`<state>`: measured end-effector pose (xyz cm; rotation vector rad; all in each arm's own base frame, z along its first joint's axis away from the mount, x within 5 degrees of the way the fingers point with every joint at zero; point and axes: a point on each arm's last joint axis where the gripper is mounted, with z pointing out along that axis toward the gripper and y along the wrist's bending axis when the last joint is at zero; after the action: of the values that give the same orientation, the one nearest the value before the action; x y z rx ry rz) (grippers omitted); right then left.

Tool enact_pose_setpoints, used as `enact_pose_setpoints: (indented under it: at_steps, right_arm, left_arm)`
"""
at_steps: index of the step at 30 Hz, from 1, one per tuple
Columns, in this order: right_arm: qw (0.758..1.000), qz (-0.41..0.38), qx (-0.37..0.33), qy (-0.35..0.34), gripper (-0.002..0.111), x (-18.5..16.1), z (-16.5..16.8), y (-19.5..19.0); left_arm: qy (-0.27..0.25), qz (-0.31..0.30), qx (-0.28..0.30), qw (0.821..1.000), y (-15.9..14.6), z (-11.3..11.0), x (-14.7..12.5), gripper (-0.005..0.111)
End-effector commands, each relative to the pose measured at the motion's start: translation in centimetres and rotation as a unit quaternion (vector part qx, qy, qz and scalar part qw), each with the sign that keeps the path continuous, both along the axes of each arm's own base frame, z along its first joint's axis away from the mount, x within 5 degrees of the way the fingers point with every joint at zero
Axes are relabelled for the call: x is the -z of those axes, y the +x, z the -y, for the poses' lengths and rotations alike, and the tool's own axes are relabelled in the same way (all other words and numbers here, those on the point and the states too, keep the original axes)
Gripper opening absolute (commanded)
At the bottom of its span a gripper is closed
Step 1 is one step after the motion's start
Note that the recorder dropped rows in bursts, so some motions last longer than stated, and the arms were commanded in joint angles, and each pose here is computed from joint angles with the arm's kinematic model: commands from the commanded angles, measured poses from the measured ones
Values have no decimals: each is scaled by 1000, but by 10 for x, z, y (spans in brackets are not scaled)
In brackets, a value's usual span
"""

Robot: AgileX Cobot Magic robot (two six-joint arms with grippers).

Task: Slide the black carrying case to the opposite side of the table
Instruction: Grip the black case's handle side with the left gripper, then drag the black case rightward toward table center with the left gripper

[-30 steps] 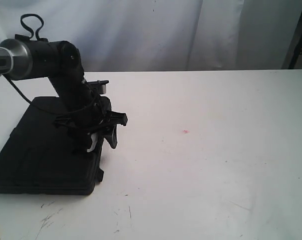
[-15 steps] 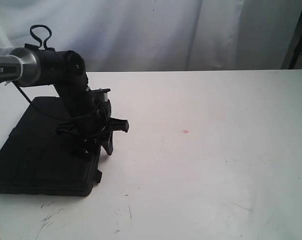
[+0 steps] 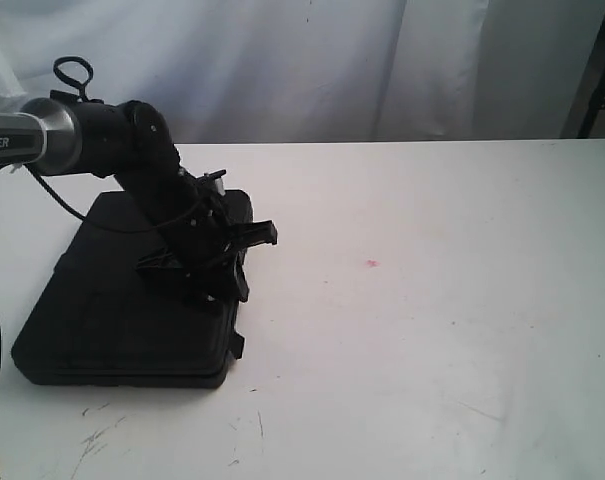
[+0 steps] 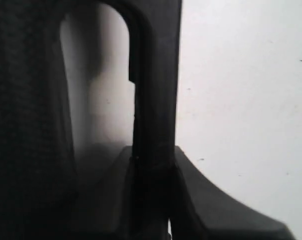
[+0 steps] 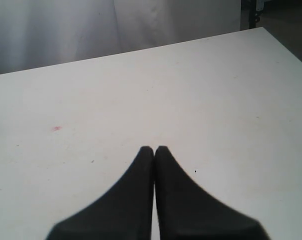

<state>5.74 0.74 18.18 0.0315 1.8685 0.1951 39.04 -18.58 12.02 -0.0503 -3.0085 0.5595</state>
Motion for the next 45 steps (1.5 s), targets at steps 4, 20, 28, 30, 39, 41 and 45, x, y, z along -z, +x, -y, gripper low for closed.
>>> enact_pose_setpoints:
  at_steps: [4, 20, 28, 30, 39, 41, 45]
  right_arm:
    - [1000, 4, 3, 0, 0, 0, 0, 0]
    - [1000, 4, 3, 0, 0, 0, 0, 0]
    - [1000, 4, 3, 0, 0, 0, 0, 0]
    - [1000, 4, 3, 0, 0, 0, 0, 0]
    - [1000, 4, 3, 0, 0, 0, 0, 0]
    - [1000, 4, 3, 0, 0, 0, 0, 0]
    - [1000, 4, 3, 0, 0, 0, 0, 0]
  left_arm:
    - [-101, 0, -27, 995, -2, 24, -13, 0]
    - [-165, 33, -37, 985, -15, 75, -20, 0]
    - [-171, 56, -58, 982, -18, 92, -21, 0]
    - [-171, 61, -60, 982, -18, 93, -21, 0]
    - [-171, 66, -57, 981, -17, 93, -21, 0]
    - [-171, 69, -59, 981, -17, 93, -21, 3]
    - [-180, 70, -72, 979, -15, 94, -23, 12]
